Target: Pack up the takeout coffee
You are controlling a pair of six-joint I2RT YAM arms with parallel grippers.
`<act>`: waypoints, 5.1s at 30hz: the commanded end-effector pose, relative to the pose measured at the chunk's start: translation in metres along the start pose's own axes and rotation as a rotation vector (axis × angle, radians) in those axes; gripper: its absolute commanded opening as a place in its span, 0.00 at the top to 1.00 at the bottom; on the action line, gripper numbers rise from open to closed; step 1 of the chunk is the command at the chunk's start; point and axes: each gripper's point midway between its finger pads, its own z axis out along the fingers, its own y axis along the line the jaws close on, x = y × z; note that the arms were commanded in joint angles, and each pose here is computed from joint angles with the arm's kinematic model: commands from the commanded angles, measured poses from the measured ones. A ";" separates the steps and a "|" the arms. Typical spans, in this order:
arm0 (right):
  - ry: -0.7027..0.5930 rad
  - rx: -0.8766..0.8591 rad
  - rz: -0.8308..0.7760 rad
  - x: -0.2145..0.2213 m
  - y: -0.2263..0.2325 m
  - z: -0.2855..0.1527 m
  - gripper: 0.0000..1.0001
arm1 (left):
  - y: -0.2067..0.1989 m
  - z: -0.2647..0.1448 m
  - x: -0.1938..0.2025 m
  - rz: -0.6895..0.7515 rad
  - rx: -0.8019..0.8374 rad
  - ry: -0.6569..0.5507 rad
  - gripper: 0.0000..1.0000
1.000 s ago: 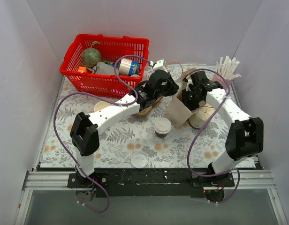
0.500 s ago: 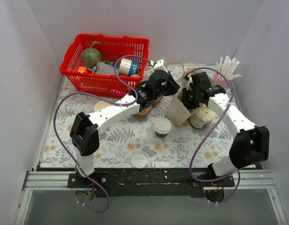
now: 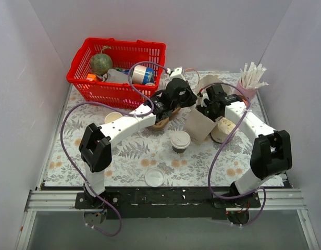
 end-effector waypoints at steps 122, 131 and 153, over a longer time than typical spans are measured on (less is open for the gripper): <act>-0.137 0.269 0.037 -0.060 -0.029 -0.029 0.85 | 0.000 -0.016 -0.026 0.012 -0.042 -0.066 1.00; -0.566 0.141 -0.035 -0.106 0.016 -0.120 0.70 | -0.004 -0.021 -0.028 0.030 0.019 -0.073 1.00; -1.007 -0.209 -0.315 -0.082 0.110 -0.265 0.20 | -0.006 -0.042 -0.049 0.328 0.078 0.111 1.00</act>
